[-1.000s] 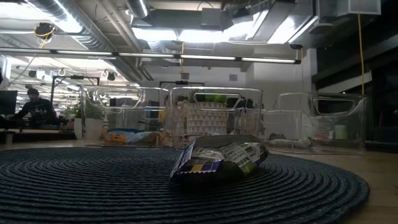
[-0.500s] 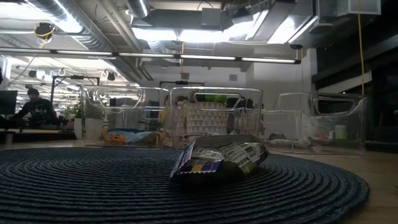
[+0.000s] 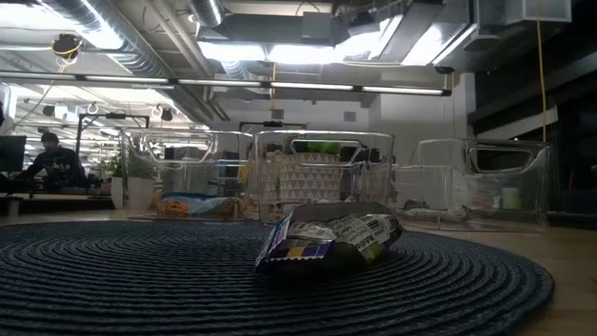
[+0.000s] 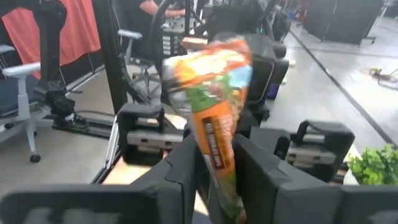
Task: Pick and place Granola Bars by type
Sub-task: Put the yellow granola bar into the left transparent bin
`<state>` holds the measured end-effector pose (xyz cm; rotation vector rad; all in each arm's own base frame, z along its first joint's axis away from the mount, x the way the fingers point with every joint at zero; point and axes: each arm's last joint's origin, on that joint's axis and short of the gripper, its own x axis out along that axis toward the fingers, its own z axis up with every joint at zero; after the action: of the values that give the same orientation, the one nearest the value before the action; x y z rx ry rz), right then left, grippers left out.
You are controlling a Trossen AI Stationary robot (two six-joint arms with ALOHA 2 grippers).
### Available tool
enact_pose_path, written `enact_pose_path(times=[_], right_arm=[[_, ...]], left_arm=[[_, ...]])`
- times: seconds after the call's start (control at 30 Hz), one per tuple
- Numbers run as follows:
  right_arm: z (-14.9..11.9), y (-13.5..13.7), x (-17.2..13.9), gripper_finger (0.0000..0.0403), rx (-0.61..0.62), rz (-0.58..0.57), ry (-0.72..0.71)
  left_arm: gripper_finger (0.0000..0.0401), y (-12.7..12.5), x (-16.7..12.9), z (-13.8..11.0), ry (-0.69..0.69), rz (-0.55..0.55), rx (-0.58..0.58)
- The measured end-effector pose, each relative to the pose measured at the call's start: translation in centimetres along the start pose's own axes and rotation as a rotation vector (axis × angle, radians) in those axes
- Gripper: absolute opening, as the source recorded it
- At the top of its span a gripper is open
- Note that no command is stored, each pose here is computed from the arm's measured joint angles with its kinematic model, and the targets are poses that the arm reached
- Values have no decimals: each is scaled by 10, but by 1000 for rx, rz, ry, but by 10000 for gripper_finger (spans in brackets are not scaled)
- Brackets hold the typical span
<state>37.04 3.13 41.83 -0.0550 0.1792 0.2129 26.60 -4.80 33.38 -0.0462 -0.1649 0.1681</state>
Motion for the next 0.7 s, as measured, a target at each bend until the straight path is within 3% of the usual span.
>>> enact_pose_path(times=[0.23,0.7], right_arm=[[-3,2,-17,128,19,3,115],[-15,8,-76,131,70,-207,465]], left_arm=[[13,-1,-1,-1,5,6,1],[9,-4,-2,1,-6,-4,4]])
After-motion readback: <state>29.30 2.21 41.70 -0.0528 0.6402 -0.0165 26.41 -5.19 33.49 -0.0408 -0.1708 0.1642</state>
